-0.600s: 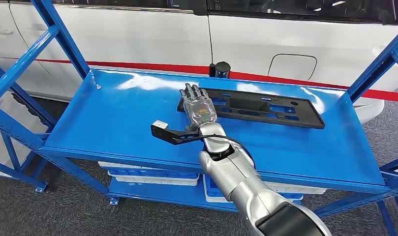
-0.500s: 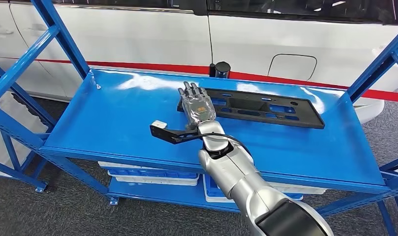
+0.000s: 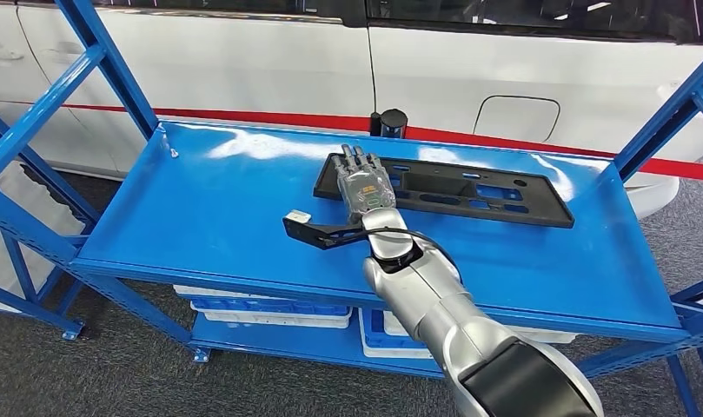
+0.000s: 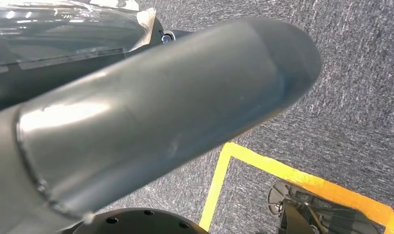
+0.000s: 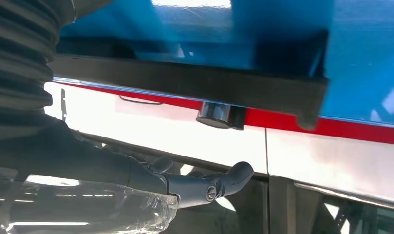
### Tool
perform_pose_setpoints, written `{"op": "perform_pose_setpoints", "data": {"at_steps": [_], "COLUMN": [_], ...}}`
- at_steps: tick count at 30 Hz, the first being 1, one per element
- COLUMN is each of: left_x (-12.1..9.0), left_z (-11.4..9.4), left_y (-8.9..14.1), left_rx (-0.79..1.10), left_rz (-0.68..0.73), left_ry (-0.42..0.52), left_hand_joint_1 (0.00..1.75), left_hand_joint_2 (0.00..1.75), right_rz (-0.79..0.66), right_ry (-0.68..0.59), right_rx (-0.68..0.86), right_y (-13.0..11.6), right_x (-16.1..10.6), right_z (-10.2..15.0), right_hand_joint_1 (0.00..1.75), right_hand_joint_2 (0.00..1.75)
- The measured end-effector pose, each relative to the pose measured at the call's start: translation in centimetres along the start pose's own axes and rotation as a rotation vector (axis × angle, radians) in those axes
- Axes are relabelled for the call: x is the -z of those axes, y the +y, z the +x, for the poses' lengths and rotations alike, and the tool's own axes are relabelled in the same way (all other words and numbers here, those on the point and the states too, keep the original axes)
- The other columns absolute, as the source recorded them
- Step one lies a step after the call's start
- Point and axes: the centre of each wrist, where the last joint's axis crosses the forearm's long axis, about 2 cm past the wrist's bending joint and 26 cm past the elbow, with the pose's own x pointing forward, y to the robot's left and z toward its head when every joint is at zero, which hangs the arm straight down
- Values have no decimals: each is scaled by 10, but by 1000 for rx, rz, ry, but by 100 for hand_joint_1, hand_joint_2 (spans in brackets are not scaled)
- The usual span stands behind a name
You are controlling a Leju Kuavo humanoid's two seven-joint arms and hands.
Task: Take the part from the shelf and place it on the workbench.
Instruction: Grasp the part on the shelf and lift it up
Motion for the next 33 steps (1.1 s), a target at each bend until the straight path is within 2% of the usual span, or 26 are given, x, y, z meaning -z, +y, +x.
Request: {"op": "perform_pose_setpoints", "data": {"at_steps": [9, 19, 29, 30, 33], "left_x": [1, 2, 3, 3, 3], "left_z": [0, 0, 0, 0, 0], "left_y": [1, 4, 4, 4, 4], "left_rx": [14, 26, 28, 29, 32], "left_rz": [5, 13, 7, 3, -6], "left_ry": [-22, -25, -29, -33, -48], "left_hand_joint_1": [0, 0, 0, 0, 0], "left_hand_joint_2": [0, 0, 0, 0, 0], "right_rz": [28, -32, -41, -45, -52], "right_ry": [70, 209, 265, 273, 296], "right_rx": [-1, 127, 144, 142, 136], "right_y": [14, 33, 41, 42, 48], "right_x": [-4, -16, -21, -22, -26], "right_z": [-30, -62, -76, -77, -83], "right_hand_joint_1": [0, 0, 3, 35, 161], "right_hand_joint_2": [175, 175, 175, 175, 175]}}
